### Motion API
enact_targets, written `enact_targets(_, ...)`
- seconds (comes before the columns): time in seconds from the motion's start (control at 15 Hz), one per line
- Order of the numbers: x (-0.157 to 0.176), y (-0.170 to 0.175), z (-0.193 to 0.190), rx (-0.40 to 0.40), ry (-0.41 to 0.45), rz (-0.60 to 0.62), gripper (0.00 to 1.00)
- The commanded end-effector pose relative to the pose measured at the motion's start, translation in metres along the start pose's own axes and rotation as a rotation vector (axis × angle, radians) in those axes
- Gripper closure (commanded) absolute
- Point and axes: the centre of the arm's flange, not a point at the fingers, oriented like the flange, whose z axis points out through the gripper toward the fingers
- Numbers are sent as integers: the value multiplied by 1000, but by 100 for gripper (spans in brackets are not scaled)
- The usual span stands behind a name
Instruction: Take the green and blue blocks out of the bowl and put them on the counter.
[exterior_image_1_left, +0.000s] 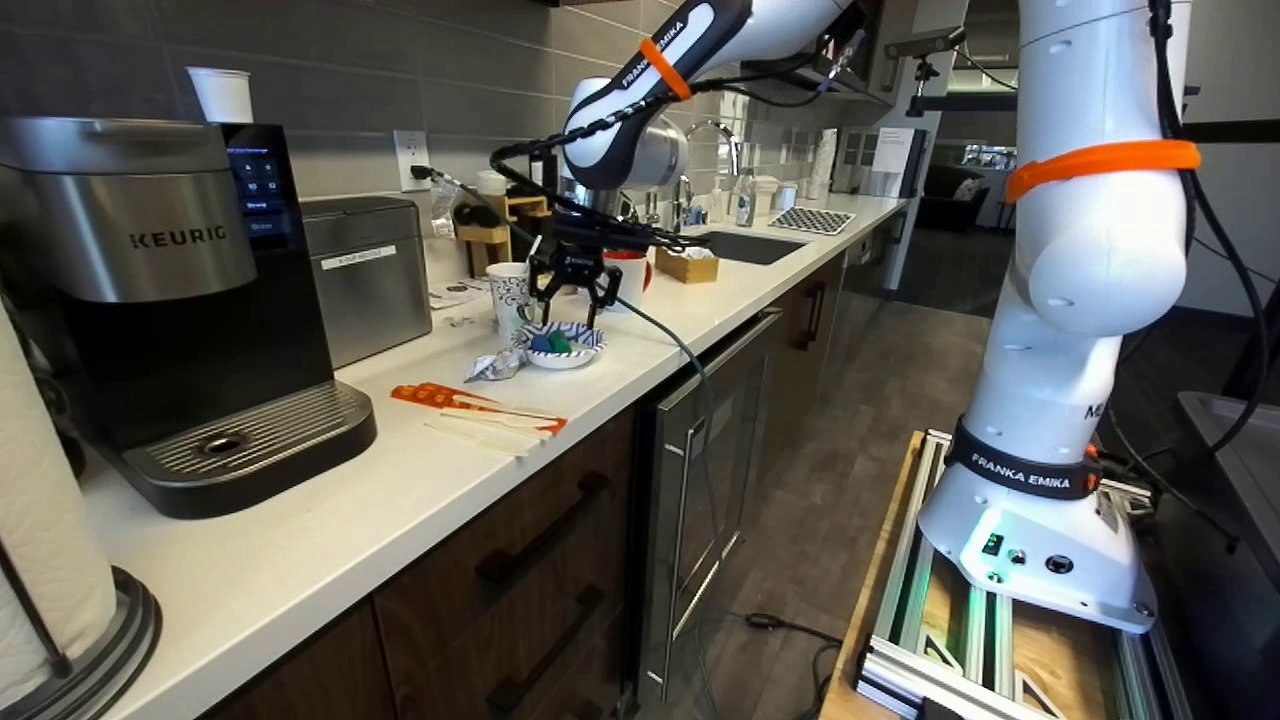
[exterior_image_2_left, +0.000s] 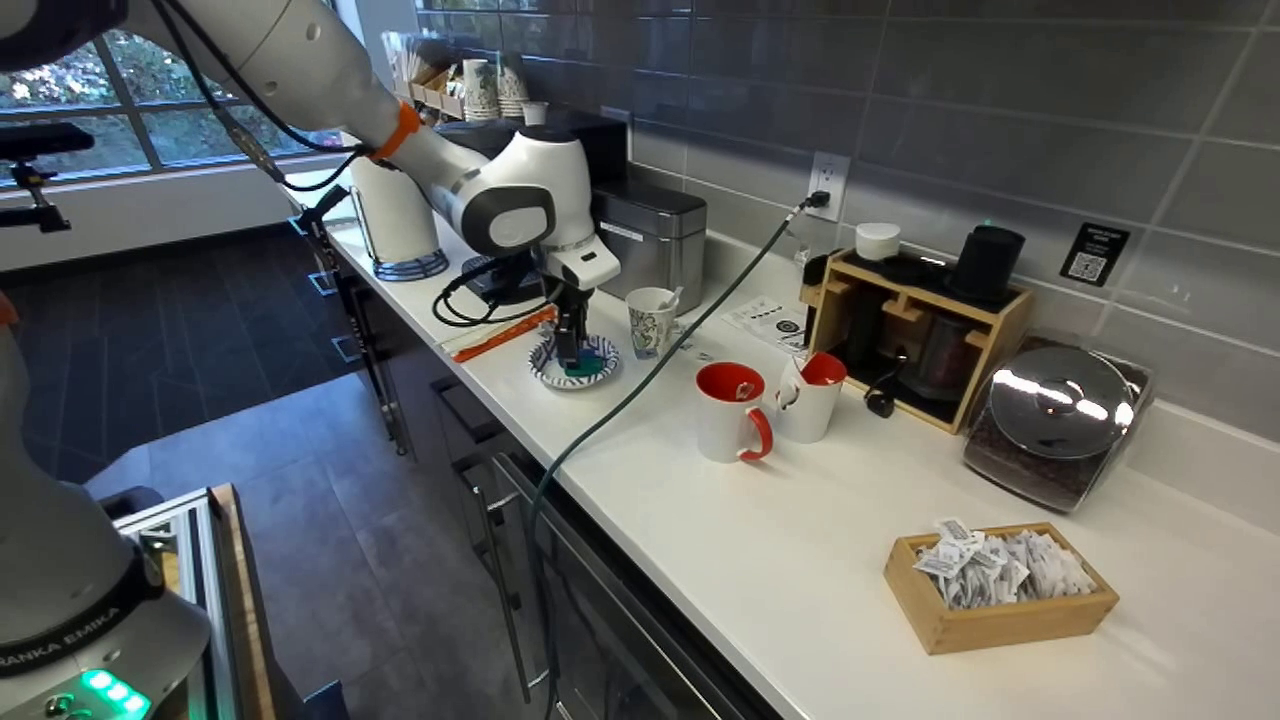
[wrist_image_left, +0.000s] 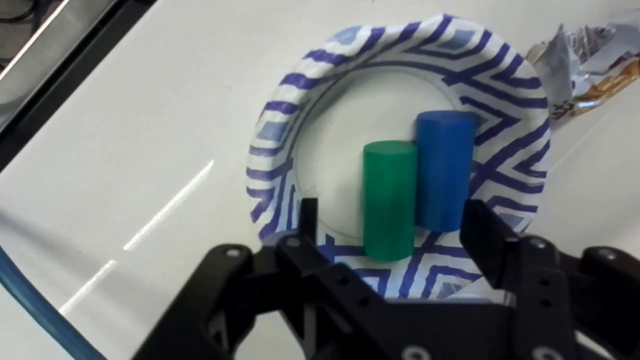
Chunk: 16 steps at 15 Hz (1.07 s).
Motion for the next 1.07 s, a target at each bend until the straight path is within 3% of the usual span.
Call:
enact_targets(0.0, 10, -10, 14, 14, -8, 23, 34)
enact_targets(0.07, 12, -11, 15, 12, -8, 25, 41)
enact_targets(0.13, 14, -12, 18, 9, -13, 26, 38)
enact_targets(0.27, 16, -12, 21, 5, -16, 31, 46)
enact_targets(0.4, 18, -11, 24, 4, -20, 39, 60)
enact_targets(0.73, 22, -10, 31, -4, -33, 49, 59)
enact_targets(1.0, 21, -18, 39, -19, -45, 31, 46)
